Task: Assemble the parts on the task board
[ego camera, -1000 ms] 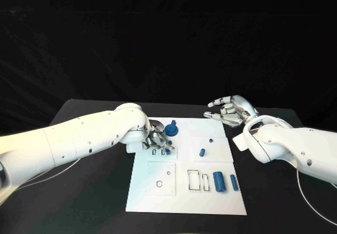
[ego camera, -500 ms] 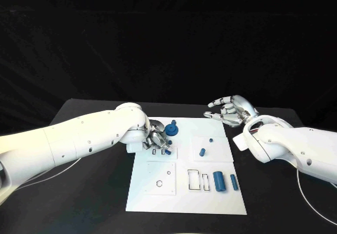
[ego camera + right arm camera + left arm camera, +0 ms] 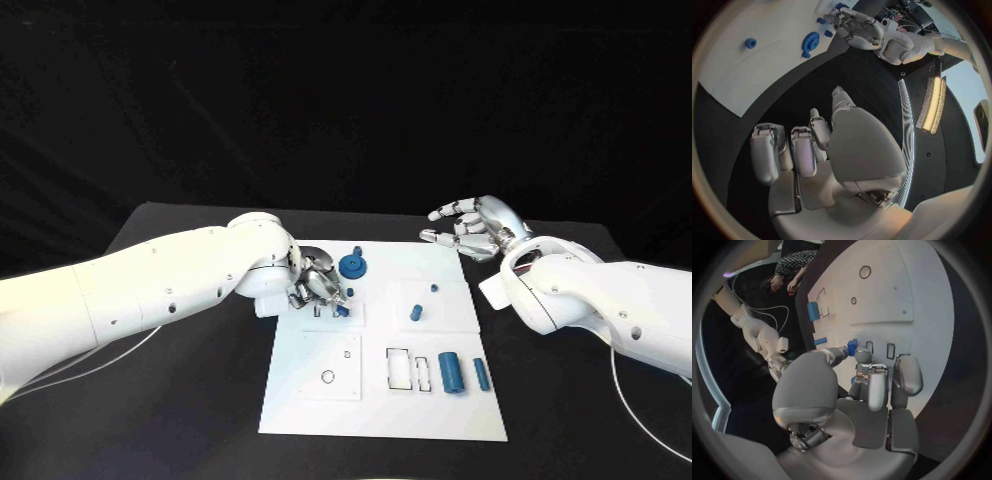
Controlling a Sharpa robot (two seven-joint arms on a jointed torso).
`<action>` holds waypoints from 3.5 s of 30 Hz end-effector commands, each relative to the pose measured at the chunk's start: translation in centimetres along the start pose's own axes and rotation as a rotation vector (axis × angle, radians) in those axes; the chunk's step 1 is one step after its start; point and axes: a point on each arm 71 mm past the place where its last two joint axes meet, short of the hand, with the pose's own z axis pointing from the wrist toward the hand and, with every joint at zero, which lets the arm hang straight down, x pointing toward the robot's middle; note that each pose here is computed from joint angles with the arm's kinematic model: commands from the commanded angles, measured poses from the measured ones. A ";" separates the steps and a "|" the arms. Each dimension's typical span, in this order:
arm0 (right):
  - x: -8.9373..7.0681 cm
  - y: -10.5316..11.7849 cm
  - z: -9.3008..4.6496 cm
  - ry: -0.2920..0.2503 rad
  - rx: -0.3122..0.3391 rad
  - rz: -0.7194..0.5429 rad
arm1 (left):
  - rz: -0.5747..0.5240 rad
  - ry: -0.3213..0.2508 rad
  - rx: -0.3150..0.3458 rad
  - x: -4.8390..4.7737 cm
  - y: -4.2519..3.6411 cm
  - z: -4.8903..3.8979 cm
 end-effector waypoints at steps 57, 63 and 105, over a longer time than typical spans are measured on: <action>-0.2 -0.2 -0.4 0.015 -0.007 -0.007 | 0.120 -0.238 0.008 2.80 1.56 -0.98; -0.2 -0.2 -0.4 0.015 -0.007 -0.007 | 0.124 -0.232 0.004 2.83 1.56 -0.91; -0.2 -0.3 -0.5 0.016 -0.006 -0.007 | 0.157 -0.204 -0.007 2.99 0.97 -0.20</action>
